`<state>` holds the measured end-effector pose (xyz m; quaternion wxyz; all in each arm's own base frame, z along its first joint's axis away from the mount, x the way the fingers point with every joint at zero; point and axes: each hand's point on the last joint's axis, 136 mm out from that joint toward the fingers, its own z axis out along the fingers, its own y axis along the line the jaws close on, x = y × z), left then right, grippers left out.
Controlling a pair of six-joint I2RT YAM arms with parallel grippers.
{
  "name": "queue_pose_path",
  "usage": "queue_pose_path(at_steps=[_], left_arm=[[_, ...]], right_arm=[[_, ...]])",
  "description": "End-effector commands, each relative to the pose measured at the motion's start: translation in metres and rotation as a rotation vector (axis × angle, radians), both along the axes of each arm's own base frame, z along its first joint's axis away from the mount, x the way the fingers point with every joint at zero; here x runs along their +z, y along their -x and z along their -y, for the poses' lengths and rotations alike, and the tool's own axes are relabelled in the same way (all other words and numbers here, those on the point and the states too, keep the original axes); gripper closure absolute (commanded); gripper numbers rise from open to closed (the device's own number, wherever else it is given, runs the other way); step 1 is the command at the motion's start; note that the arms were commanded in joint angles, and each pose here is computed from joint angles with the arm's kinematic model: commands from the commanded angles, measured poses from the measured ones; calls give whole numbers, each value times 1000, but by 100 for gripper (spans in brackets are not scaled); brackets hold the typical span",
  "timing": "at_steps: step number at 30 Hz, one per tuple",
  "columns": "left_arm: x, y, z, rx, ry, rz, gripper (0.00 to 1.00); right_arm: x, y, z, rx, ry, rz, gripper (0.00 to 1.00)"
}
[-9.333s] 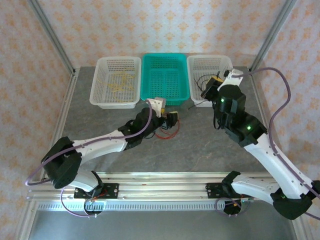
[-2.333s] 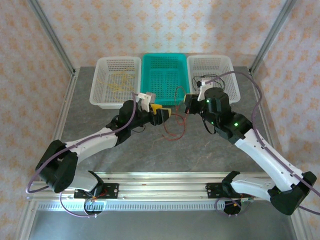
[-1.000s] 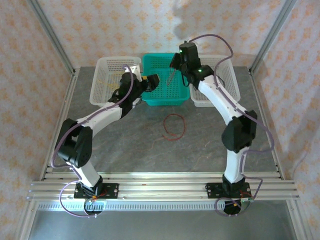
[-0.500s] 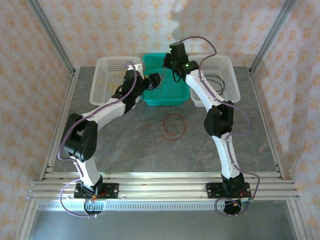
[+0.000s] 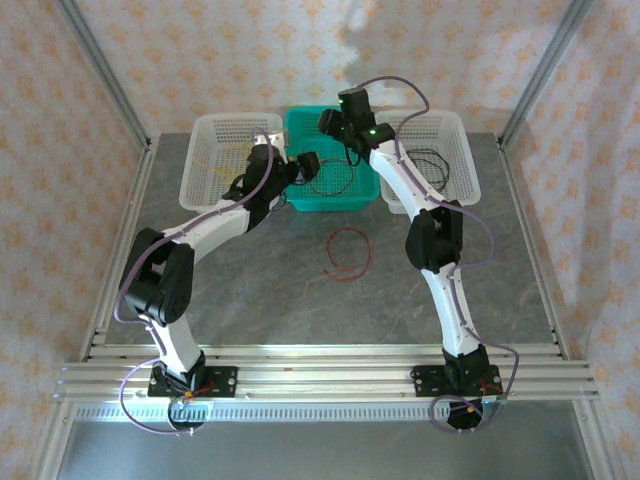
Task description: Untangle the cables
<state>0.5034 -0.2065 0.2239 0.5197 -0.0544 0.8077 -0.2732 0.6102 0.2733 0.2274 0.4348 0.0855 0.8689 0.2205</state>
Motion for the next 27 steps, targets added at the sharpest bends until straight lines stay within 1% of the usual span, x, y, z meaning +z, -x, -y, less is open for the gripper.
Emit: queue_pose_path(at_steps=[1,7,11,15,21,27], left_arm=[[23,19,0,4,-22,56,28],[17,52,7,-9,-78,58,28],[9,74,16,-27,-118,53,28],[0,93,21,-39,-123,50,28],[-17,118,24,-48,-116,31,28],[-40,137,34,-60,-99,-11,28]], right_arm=[[61,19,13,2,3,80,35],[75,60,16,10,60,103,27],[76,96,17,13,88,117,26],[73,128,20,13,90,121,27],[53,171,36,-1,64,100,30],[16,214,61,-61,75,37,31]])
